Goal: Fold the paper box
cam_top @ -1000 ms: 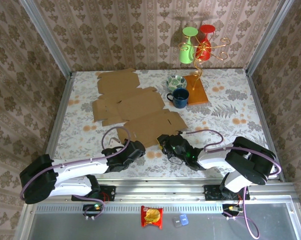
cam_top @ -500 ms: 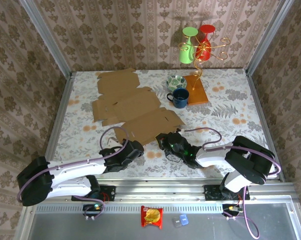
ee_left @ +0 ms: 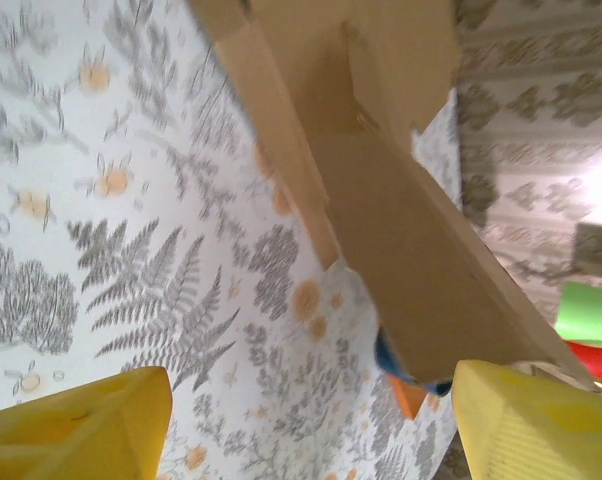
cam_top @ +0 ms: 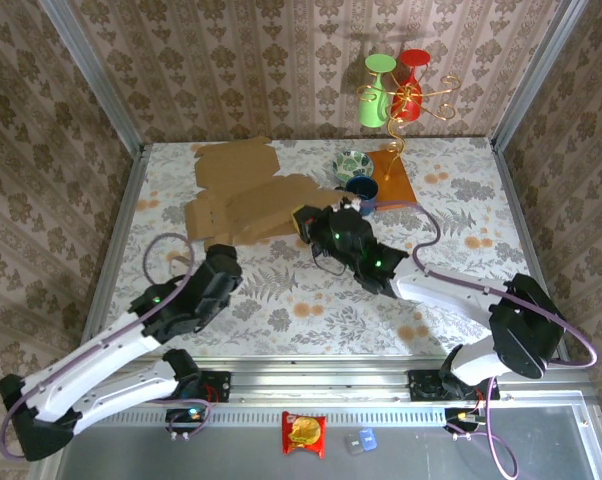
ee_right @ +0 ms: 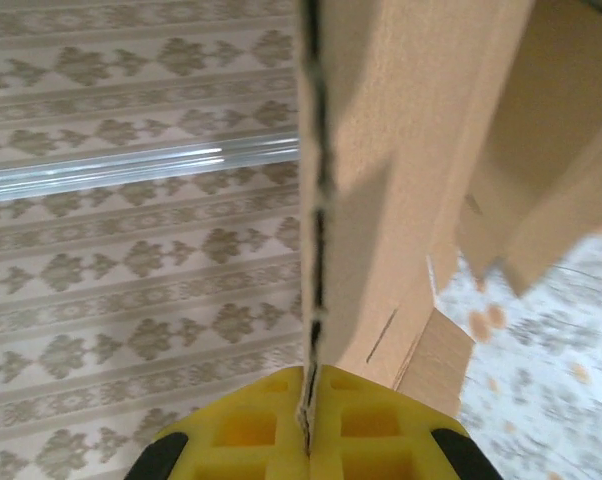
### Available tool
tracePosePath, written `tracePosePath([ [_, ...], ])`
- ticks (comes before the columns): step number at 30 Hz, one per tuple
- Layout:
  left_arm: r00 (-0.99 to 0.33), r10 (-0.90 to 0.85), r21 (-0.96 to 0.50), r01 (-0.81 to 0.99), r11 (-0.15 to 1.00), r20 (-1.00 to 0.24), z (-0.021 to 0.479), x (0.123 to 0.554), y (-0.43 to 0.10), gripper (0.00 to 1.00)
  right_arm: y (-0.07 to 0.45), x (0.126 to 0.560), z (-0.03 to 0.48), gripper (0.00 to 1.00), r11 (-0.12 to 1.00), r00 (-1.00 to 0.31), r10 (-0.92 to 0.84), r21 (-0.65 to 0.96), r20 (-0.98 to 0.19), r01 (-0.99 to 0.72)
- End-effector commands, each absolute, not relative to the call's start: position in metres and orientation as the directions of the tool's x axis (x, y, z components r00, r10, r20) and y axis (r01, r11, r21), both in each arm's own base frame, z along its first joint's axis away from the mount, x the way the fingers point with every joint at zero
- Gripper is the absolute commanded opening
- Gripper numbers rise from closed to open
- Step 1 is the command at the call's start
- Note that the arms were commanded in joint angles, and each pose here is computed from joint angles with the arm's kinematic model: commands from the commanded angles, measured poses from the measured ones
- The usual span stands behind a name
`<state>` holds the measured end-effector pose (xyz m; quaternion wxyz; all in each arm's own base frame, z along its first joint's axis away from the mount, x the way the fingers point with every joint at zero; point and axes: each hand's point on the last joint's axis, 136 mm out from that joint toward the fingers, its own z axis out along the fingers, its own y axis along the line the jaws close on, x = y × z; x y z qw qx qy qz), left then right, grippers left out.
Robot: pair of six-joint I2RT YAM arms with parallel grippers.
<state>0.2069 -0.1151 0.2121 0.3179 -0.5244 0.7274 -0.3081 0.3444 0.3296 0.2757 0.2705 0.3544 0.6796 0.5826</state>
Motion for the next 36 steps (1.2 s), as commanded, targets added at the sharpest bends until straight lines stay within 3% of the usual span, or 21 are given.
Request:
tracePosePath([
  [1,-0.271,-0.877,-0.716,-0.506,0.480,-0.396,0.251,0.202,-0.071,0.74,0.335,0.359,0.313,0.00,0.112,-0.599,0.800,0.988,-0.024,0.109],
  [7,-0.252,-0.725,-0.618,-0.391,0.682,-0.641,0.327,0.204,-0.031,0.65,0.335,0.365,0.367,0.00,0.142,-0.563,0.824,0.985,-0.065,0.093],
  [14,-0.285,-0.621,-0.545,-0.304,0.781,-0.731,0.364,0.214,-0.030,0.54,0.287,0.323,0.396,0.00,0.233,-0.415,0.902,0.945,-0.121,0.229],
  [21,-0.468,-0.613,-0.567,-0.255,0.783,-0.636,0.352,0.241,-0.063,0.54,0.250,0.285,0.394,0.00,0.305,-0.323,0.930,0.862,-0.177,0.405],
  [24,-0.572,-0.628,-0.611,-0.258,0.748,-0.528,0.333,0.259,-0.079,0.55,0.239,0.301,0.385,0.00,0.297,-0.277,0.943,0.843,-0.185,0.448],
  [27,-0.658,-0.592,-0.618,-0.238,0.749,-0.465,0.319,0.273,-0.096,0.55,0.230,0.329,0.355,0.00,0.223,-0.248,0.964,0.815,-0.101,0.535],
  [33,-0.774,-0.481,-0.607,-0.161,0.778,-0.412,0.287,0.296,-0.126,0.53,0.203,0.377,0.310,0.00,0.152,-0.208,0.978,0.794,-0.033,0.589],
  [36,-0.794,-0.445,-0.609,-0.122,0.784,-0.413,0.269,0.304,-0.135,0.46,0.199,0.390,0.292,0.00,0.125,-0.221,0.975,0.817,0.003,0.563],
])
